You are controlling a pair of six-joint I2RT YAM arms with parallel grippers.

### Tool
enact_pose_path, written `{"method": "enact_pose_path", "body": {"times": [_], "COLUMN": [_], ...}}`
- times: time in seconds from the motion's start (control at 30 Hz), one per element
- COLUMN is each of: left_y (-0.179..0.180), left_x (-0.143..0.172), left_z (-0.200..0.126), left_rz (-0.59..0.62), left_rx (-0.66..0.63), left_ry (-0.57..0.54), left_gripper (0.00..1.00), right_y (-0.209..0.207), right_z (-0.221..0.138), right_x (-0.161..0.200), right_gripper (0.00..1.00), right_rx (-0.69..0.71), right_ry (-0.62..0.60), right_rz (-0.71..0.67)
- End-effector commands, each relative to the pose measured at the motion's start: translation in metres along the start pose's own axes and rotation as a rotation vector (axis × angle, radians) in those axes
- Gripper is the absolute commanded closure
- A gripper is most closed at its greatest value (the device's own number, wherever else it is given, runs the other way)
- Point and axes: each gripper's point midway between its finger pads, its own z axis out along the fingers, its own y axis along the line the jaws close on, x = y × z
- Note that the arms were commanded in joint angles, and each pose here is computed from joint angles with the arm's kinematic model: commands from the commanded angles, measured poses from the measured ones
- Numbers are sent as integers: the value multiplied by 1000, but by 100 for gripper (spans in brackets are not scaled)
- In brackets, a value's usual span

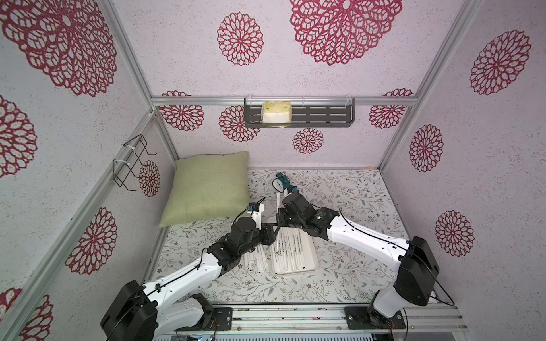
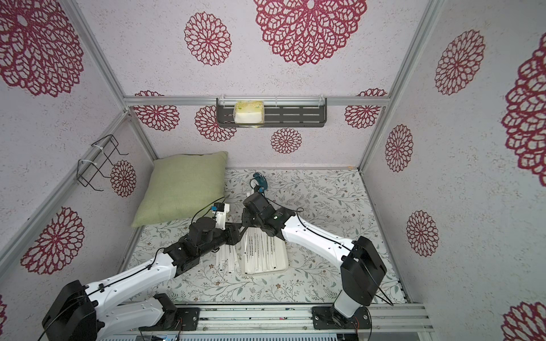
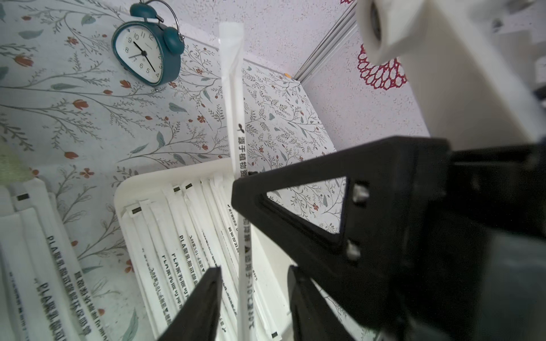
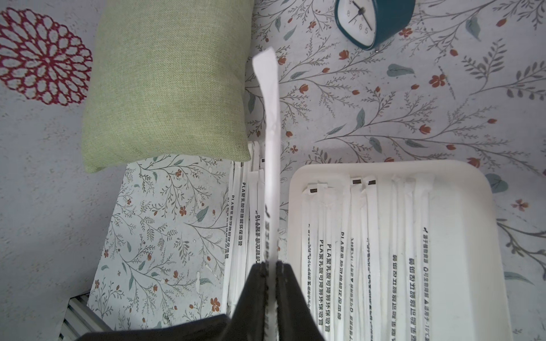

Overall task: Put the straws into the storage box
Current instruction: Place the straw in the storage box.

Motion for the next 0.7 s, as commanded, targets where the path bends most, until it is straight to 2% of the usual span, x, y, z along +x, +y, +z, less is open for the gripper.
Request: {"method": "enact_pose_path", "body": {"times": [0.0,0.13,0.23,0.4,0.67], "left_y": [10,52,76,81,85], "left_x": [1,2,1,-2,13], "left_z": [-18,-51,-68,-64,-45], "left_rz": [9,2,-16,-60,-101], "left_rx": [-60,-261,-348,-335,-352], "left_ry": [-6,-7,1,-14,72], "left_gripper": [48,39,36,36,36], "right_y": [-10,-49,-78,-104,-131], "right_z": [-17,-21,-20,1,26], "right_x": [-19,-11,5,28,46], "right_gripper": [87,87,88,89,89], "right_rx": [-51,-115,-85,-33,33], "right_ry": [-32,35,86,129,142], "right_rz": [-5,-71,-118,-126,-82]}}
